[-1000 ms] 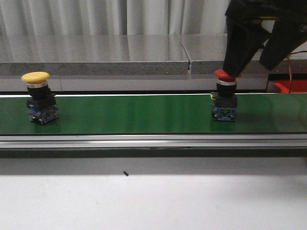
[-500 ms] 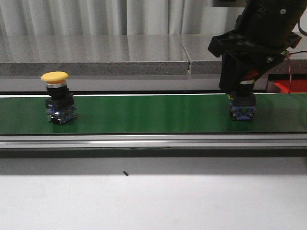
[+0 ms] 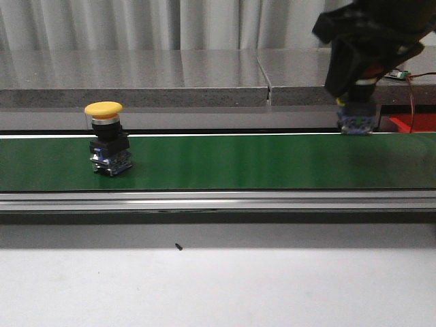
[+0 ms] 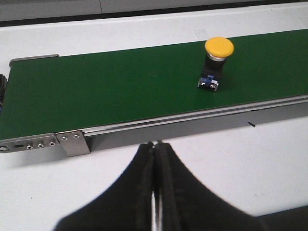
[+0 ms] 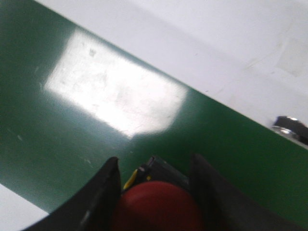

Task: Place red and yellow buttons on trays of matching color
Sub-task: 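Lower the red button into the red tray and open the right gripper, then move the right gripper above the yellow button on the belt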

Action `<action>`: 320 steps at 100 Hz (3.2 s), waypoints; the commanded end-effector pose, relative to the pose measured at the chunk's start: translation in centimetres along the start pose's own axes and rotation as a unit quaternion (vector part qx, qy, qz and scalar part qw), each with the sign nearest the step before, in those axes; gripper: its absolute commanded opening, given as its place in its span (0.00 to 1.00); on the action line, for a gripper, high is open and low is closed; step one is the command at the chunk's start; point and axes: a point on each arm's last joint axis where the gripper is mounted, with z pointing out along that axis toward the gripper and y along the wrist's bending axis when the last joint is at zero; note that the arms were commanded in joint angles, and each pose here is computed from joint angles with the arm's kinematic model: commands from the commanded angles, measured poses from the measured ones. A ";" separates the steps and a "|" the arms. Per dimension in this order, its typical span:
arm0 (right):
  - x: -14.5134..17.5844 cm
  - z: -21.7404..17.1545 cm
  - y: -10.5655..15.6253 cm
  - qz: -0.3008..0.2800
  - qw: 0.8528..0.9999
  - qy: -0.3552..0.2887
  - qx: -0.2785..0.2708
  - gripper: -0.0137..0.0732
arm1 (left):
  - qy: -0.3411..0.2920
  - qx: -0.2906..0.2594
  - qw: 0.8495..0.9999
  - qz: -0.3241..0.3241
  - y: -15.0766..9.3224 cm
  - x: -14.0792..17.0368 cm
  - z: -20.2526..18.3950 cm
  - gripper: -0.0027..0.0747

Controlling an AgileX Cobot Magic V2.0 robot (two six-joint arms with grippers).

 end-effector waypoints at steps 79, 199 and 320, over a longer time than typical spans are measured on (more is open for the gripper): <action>-1.4 -4.2 -19.3 0.211 0.959 -0.101 0.161 0.37 | -0.041 0.007 0.999 -0.007 -0.1 -1.2 -0.5 0.01; -2.1 7.6 -24.9 0.231 0.961 -0.051 0.141 0.82 | -0.041 0.007 0.999 -0.007 -0.1 -1.2 -0.5 0.01; -0.5 -5.6 -8.1 0.145 0.982 -0.103 0.066 0.81 | -0.041 0.007 0.999 -0.007 -0.1 -1.2 -0.5 0.01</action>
